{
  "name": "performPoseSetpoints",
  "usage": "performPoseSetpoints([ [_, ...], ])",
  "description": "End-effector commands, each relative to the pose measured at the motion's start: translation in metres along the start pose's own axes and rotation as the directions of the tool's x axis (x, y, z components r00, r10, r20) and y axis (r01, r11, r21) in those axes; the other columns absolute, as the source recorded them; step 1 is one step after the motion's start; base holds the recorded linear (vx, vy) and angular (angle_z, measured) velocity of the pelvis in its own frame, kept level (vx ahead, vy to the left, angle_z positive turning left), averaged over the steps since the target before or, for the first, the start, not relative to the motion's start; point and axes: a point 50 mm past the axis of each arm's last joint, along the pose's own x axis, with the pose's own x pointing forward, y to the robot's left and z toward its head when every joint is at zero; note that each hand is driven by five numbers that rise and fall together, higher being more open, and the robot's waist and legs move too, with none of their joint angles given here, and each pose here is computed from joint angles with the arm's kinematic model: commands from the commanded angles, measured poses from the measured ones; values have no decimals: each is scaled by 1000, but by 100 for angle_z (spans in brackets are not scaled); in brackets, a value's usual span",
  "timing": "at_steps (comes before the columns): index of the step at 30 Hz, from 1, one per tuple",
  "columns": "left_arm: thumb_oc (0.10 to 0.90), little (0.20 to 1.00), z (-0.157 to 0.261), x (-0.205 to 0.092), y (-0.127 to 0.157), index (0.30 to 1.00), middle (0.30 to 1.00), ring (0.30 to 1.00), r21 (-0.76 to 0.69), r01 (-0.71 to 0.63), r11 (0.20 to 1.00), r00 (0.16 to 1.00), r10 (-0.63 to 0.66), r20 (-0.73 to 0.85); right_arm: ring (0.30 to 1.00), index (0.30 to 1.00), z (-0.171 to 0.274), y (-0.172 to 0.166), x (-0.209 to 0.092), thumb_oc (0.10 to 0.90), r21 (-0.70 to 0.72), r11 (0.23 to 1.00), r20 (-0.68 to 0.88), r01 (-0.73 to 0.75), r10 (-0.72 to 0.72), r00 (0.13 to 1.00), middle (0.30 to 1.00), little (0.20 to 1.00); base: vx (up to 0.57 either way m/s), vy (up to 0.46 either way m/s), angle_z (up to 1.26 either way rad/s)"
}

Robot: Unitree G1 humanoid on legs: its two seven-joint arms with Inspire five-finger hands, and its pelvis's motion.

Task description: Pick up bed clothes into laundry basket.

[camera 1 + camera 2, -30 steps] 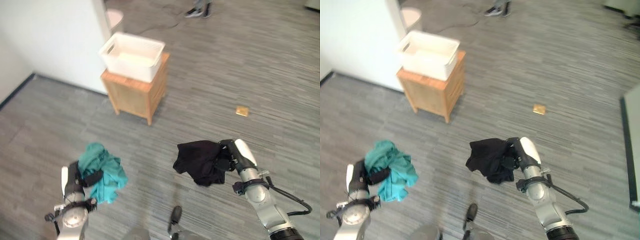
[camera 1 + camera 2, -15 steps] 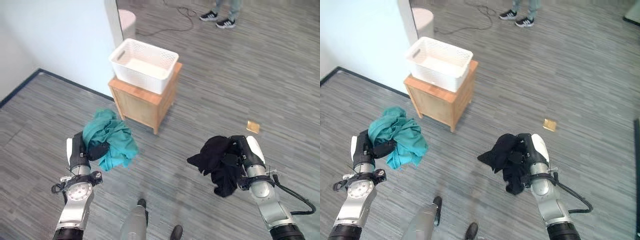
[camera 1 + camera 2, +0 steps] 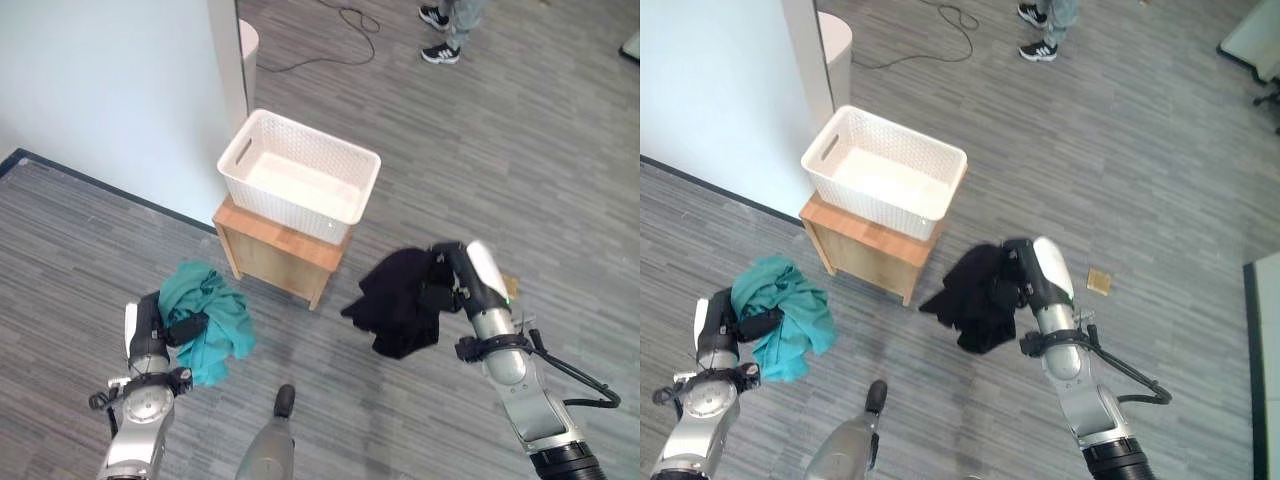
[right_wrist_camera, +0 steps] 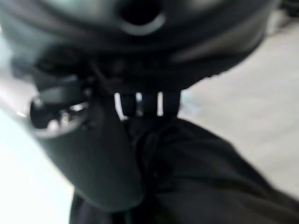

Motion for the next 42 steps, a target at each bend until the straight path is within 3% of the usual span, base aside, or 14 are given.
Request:
performPoseSetpoints([
  [1, 400, 300, 34, -5, 5, 300, 300, 300, 51, 29, 998, 974, -40, 221, 300, 300, 43, -52, 30, 400, -59, 964, 297, 258, -230, 927, 300, 300, 309, 6, 77],
  [2, 400, 300, 32, -5, 4, 300, 300, 300, 40, 23, 999, 977, -31, 212, 300, 300, 64, -71, 31, 400, -61, 933, 392, 355, -305, 868, 300, 300, 353, -83, 74],
  [5, 400, 300, 29, -4, 4, 300, 300, 300, 28, 19, 999, 980, -24, 198, 300, 300, 77, -87, 28, 400, -53, 899, 449, 435, -367, 814, 300, 300, 326, -134, 72],
  [6, 400, 300, 27, -3, 3, 300, 300, 300, 34, 22, 999, 981, -28, 190, 300, 300, 86, -105, 24, 400, -48, 853, 489, 520, -433, 757, 300, 300, 511, -255, 83],
  [10, 400, 300, 22, 0, 9, 300, 300, 300, 57, 10, 998, 985, -20, 173, 300, 300, 98, -126, 33, 400, -108, 810, 551, 577, -434, 713, 300, 300, 232, -147, 112],
  [14, 400, 300, -16, -15, 27, 300, 300, 300, 13, -54, 998, 998, 54, 11, 300, 300, 83, -144, 72, 400, -274, 800, 456, 534, -381, 804, 300, 300, 160, -214, 34],
  [16, 400, 300, -30, -21, 33, 300, 300, 300, -12, -82, 997, 995, 81, -53, 300, 300, 77, -145, 79, 400, -288, 811, 417, 509, -372, 829, 300, 300, 142, -157, -5],
  [19, 400, 300, -42, -22, 35, 300, 300, 300, -27, -112, 993, 987, 108, -116, 300, 300, 70, -141, 77, 400, -279, 830, 389, 482, -362, 847, 300, 300, 85, -59, 7],
  [24, 400, 300, -44, -22, 18, 300, 300, 300, -54, -57, 997, 991, 50, -127, 300, 300, 69, -151, 72, 400, -359, 798, 404, 485, -335, 851, 300, 300, -18, 52, 35],
  [32, 400, 300, -51, -26, 6, 300, 300, 300, -40, 2, 999, 986, -9, -164, 300, 300, 74, -156, 69, 400, -344, 795, 416, 500, -348, 840, 300, 300, 27, 43, -1],
  [42, 400, 300, -59, -31, 3, 300, 300, 300, -17, 46, 999, 979, -49, -197, 300, 300, 46, -139, 86, 400, -362, 851, 266, 380, -296, 917, 300, 300, -4, 38, 3],
])
